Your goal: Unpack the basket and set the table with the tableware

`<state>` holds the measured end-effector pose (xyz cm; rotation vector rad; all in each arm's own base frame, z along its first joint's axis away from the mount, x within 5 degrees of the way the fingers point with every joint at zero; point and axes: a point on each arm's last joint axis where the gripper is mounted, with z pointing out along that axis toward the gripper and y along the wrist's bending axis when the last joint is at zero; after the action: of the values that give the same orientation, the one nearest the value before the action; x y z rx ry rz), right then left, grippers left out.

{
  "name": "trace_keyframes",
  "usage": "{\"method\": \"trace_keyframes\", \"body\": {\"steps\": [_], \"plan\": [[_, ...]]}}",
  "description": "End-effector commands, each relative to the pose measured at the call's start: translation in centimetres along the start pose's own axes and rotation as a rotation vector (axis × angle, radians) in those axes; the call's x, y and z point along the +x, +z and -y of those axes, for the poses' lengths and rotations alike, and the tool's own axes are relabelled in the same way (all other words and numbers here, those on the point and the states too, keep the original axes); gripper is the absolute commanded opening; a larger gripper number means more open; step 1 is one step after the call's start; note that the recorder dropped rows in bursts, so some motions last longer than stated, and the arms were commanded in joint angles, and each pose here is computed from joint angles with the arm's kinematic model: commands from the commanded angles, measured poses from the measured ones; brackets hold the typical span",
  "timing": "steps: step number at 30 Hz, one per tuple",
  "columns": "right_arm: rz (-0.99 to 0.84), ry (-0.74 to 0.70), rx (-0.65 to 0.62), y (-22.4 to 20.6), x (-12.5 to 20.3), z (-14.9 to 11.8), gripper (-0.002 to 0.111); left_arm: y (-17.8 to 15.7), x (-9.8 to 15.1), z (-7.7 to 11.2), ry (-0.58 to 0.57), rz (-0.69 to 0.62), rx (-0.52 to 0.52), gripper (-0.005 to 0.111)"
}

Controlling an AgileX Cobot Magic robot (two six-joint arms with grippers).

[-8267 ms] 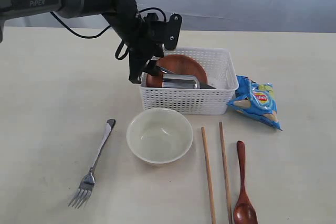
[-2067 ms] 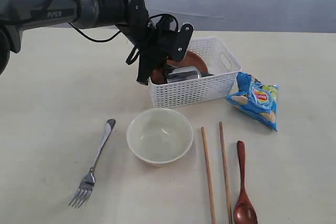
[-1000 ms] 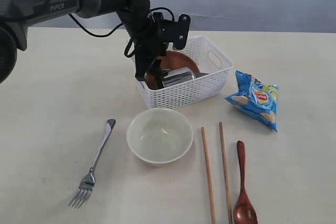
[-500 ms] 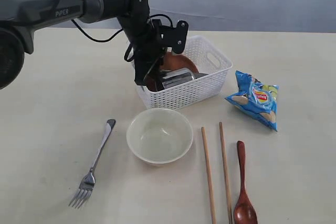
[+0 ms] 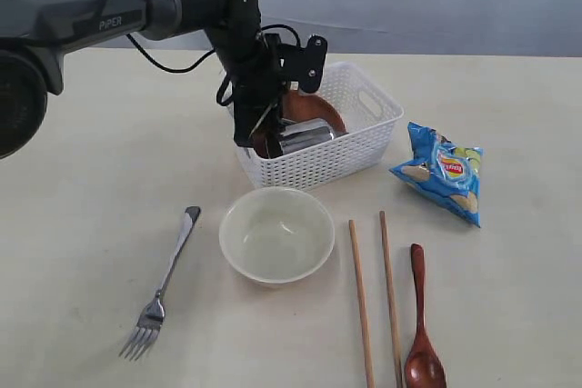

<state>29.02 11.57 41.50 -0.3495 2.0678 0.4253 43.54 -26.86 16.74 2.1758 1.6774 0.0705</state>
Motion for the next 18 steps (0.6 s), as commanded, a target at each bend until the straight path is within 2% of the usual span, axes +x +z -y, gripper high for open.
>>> {"method": "trace_keyframes", "body": {"steps": [1,10,18], "plan": [[0.000,0.001,0.007,0.1,0.0,0.2,0.057,-0.6,-0.8,-0.4,0.017,0.008,-0.056,0.000],[0.000,0.001,0.007,0.1,0.0,0.2,0.057,-3.5,-1.8,-1.3,0.040,0.018,-0.125,0.000],[0.000,0.001,0.007,0.1,0.0,0.2,0.057,-5.1,-2.0,-1.3,0.030,0.020,-0.125,0.000]]}}
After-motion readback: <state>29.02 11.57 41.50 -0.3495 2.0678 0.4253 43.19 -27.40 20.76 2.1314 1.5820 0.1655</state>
